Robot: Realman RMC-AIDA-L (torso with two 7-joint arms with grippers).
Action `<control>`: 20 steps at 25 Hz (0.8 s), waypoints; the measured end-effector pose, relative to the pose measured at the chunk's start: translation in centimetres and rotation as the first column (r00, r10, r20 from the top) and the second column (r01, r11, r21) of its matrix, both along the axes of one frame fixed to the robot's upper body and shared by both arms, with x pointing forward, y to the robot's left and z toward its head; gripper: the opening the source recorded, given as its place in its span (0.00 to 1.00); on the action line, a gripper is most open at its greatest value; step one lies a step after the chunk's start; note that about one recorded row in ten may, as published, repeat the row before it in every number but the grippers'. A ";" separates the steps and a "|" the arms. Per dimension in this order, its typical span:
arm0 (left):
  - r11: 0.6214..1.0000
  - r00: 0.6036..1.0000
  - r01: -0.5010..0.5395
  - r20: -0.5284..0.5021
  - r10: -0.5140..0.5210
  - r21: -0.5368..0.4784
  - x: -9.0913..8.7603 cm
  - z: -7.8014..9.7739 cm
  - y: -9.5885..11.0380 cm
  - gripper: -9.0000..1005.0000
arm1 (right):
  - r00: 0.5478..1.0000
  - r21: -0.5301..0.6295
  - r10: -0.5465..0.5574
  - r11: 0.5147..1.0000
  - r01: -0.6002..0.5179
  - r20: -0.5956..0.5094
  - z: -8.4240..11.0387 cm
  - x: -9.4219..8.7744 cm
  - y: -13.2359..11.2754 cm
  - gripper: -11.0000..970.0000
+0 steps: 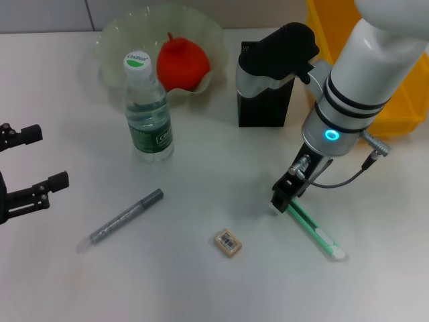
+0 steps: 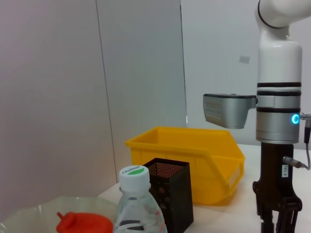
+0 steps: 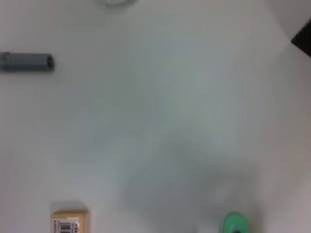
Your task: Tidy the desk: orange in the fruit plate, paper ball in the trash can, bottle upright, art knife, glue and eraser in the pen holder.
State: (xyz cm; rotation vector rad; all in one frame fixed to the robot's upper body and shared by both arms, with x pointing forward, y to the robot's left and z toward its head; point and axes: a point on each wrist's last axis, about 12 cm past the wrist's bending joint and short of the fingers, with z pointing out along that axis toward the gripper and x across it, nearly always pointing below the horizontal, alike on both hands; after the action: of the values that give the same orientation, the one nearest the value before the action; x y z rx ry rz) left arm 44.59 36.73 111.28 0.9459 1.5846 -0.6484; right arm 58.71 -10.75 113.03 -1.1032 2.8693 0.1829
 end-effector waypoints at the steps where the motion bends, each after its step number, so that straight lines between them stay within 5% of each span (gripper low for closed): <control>1: 1.000 1.000 -0.006 0.001 0.006 -0.001 -0.1 0.0 0.1 0.81 | 1.000 -0.003 -0.002 1.000 0.002 -0.004 -0.1 0.0 0.0 0.65; 10: 1.000 1.000 -0.012 0.007 0.012 -0.007 -0.1 0.2 0.3 0.81 | 1.000 -0.026 -0.012 1.000 0.011 -0.027 -0.5 0.0 -0.3 0.24; 20: 1.000 1.000 -0.019 0.014 0.019 -0.007 -0.2 0.3 0.5 0.81 | 0.999 -0.031 -0.019 0.999 0.018 -0.037 -0.7 0.0 -0.4 0.23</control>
State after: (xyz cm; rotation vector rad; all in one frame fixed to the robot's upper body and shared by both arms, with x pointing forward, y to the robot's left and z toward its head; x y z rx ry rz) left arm 44.37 37.26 111.57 0.9273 1.5769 -0.6319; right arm 58.70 -11.19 112.29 -1.0890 2.9238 0.1615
